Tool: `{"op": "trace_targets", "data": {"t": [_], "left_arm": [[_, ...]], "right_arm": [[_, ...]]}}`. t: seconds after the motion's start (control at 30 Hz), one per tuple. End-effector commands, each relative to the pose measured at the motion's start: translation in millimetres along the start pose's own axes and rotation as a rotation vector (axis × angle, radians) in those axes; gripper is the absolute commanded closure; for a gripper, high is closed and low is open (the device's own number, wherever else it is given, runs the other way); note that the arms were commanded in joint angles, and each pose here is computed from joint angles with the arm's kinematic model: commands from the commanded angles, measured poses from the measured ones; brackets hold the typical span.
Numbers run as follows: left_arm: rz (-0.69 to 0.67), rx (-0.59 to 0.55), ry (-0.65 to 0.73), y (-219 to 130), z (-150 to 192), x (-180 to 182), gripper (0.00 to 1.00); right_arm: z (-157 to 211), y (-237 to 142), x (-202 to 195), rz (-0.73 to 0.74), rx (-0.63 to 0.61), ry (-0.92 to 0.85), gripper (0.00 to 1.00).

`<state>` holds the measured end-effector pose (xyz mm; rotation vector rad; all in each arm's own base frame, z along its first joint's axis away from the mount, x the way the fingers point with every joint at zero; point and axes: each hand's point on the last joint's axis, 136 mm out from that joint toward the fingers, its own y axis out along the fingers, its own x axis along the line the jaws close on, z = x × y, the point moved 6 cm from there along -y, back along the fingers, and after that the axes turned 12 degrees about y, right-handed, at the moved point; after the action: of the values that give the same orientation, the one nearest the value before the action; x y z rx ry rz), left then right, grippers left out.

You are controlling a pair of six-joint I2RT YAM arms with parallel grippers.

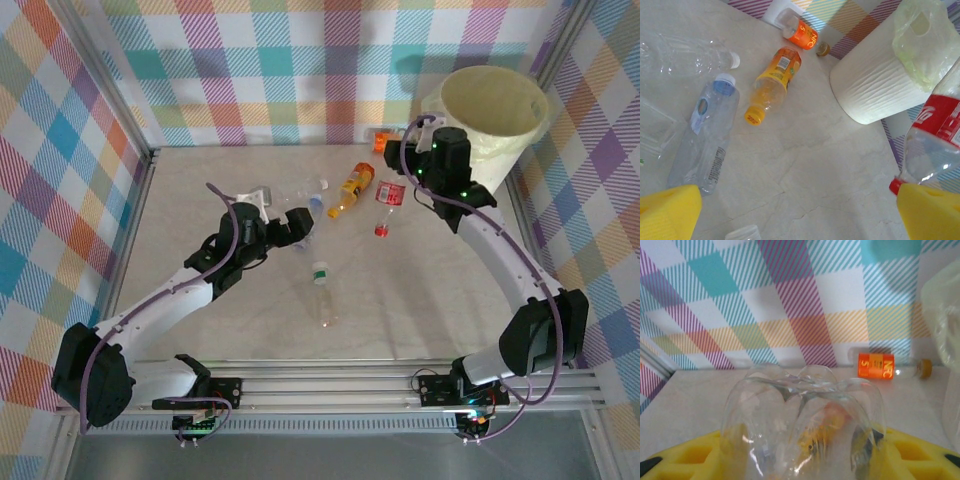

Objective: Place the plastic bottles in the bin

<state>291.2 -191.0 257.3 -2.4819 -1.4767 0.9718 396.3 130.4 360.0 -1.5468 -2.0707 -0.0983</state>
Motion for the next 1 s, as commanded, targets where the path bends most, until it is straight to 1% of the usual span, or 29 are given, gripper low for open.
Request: {"op": "trace_targets", "data": {"t": [0.0,0.1,0.37,0.53,0.73,0.83,0.97], "left_arm": [[0.032,-0.031,0.016,1,-12,-11,0.00],[0.028,-0.029,0.012,3,-13,-11,0.00],[-0.040,-0.034,0.008,-2,-12,-3,0.00],[-0.071,-0.044,0.009,-8,-11,2,0.00],[-0.097,-0.053,0.008,-12,-9,6,0.00],[-0.104,-0.057,0.006,-14,-8,8,0.00],[-0.114,-0.057,0.008,-16,-7,9,0.00]], "right_arm": [[-62,-25,23,-0.081,-0.228,-0.040,0.57],[-89,-25,20,-0.065,-0.296,-0.057,0.57],[-152,-9,4,-0.003,-0.412,-0.093,0.57],[-193,4,-17,0.077,-0.470,-0.102,0.57],[-237,14,-48,0.147,-0.517,-0.045,0.58],[-247,27,-67,0.195,-0.534,-0.033,0.57],[-246,47,-92,0.240,-0.523,-0.032,0.57]]}}
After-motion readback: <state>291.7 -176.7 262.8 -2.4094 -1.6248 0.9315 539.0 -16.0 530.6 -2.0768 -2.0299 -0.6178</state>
